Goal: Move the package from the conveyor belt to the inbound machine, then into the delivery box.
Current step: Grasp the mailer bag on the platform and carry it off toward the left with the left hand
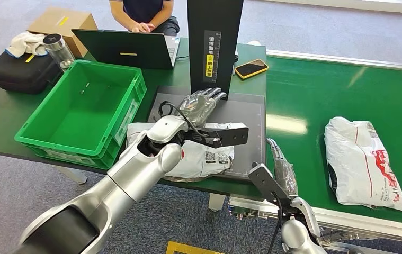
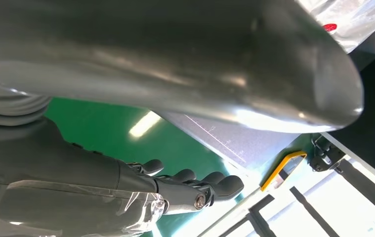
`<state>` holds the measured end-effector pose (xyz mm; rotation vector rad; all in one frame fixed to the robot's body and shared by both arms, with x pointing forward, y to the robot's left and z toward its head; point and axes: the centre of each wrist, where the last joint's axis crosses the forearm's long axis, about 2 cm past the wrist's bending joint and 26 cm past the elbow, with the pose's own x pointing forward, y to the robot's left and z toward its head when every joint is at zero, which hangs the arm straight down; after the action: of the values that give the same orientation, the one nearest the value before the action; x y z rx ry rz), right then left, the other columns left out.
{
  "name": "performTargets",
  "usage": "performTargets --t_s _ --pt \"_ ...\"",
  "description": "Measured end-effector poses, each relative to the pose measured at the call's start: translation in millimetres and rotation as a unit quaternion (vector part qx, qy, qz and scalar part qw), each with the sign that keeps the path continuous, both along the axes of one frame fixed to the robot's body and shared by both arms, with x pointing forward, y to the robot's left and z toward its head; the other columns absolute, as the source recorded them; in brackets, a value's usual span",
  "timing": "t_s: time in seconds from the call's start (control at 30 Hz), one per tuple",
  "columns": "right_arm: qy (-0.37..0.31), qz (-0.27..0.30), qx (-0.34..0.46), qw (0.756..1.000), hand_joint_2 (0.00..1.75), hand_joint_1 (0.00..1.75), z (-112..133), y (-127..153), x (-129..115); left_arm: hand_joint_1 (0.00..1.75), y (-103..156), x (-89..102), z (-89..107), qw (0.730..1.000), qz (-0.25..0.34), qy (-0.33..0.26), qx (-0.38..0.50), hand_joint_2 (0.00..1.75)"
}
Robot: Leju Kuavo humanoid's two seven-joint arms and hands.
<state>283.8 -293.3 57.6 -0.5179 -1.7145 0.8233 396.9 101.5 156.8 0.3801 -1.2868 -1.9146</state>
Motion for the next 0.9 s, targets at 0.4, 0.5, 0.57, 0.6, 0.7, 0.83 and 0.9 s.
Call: performTargets --t_s 0.4,0.5,0.57,0.6,0.7,0.83,0.9 --pt "-0.011 0.007 0.001 1.0 0.0 0.0 0 -1 3 0.0 13 -24.1 -52.4 0.974 -0.08 0.138 0.163 1.75" --pt "-0.012 0.007 0.0 1.0 0.0 0.0 -1 -1 4 0.0 17 -29.7 -62.3 0.967 -0.088 0.148 0.186 1.75" --pt "-0.011 0.006 0.0 1.0 0.0 0.0 -2 -1 4 0.0 18 -30.3 -64.0 0.965 -0.091 0.153 0.195 1.75" --pt "-0.011 0.006 0.0 1.0 0.0 0.0 -3 -1 4 0.0 19 -30.4 -64.5 0.963 -0.093 0.156 0.199 1.75" --pt "-0.011 0.004 0.001 1.0 0.0 0.0 -4 -2 3 0.0 20 -30.6 -65.6 0.959 -0.1 0.162 0.21 1.75" --pt "-0.012 0.0 0.003 1.0 0.0 0.0 -6 -4 2 0.0 21 -30.7 -66.4 0.955 -0.106 0.166 0.22 1.75" --pt "-0.013 0.0 0.004 1.0 0.0 0.0 -7 -5 2 0.02 22 -30.2 -66.2 0.953 -0.109 0.169 0.225 1.75"
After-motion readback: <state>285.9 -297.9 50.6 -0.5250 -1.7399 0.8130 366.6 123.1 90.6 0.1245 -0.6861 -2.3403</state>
